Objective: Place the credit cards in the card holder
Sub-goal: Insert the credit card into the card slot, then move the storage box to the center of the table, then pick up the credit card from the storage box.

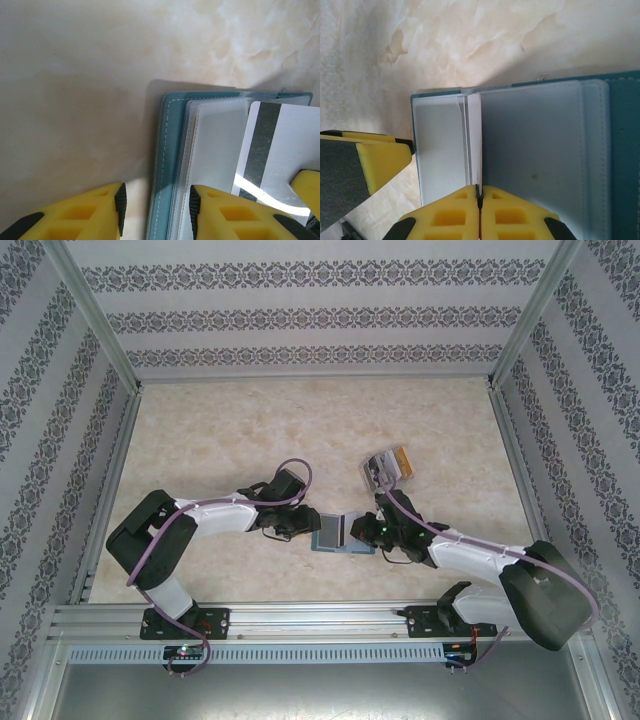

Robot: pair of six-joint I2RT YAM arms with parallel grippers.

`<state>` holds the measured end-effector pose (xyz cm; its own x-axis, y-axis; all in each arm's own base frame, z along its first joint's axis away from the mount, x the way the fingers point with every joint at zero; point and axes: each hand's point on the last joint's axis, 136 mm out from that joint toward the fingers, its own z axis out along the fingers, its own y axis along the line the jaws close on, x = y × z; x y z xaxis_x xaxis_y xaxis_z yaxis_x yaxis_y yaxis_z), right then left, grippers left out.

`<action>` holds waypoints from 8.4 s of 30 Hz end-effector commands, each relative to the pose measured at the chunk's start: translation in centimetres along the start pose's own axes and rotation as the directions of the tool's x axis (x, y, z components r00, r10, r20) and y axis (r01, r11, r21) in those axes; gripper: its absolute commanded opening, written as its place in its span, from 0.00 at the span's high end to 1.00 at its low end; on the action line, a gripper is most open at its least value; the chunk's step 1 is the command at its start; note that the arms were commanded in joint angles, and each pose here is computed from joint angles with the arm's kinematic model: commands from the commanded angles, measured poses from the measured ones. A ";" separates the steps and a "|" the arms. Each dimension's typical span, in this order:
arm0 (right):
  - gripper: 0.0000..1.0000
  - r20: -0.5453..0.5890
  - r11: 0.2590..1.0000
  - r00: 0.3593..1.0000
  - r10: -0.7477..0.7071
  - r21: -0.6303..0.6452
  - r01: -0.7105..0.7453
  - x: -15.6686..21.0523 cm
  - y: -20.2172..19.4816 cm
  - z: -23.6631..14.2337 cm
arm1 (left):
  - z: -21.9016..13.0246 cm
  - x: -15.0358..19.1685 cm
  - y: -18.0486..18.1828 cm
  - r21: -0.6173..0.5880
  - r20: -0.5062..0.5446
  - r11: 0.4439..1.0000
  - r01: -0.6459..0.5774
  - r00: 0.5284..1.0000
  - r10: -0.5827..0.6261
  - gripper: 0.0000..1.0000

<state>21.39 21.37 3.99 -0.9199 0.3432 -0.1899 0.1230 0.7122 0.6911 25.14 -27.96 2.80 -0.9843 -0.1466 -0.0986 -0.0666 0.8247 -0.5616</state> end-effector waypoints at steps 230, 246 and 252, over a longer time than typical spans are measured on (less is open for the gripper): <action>0.47 -0.164 0.652 0.922 -0.351 0.664 0.366 -21.0 -1.7 -3.2 | -4.4 -3.3 -5.5 0.049 0.168 0.994 -0.102 0.982 0.092 0.60; 0.55 -0.149 0.646 0.913 -0.380 0.664 0.377 -21.2 -0.8 -4.4 | -4.3 -3.2 -5.5 0.049 0.165 0.994 -0.100 0.982 0.091 0.60; 0.62 -0.151 0.643 0.911 -0.383 0.665 0.380 -21.1 -0.7 -4.4 | -4.2 -3.1 -5.5 0.051 0.161 0.994 -0.100 0.983 0.090 0.60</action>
<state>39.10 11.19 8.85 -0.9520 -0.0307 -0.3046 -0.0132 0.9982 -0.0592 28.80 -29.75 9.87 -0.9396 -0.1844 -0.2883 0.0287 0.7970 -0.6033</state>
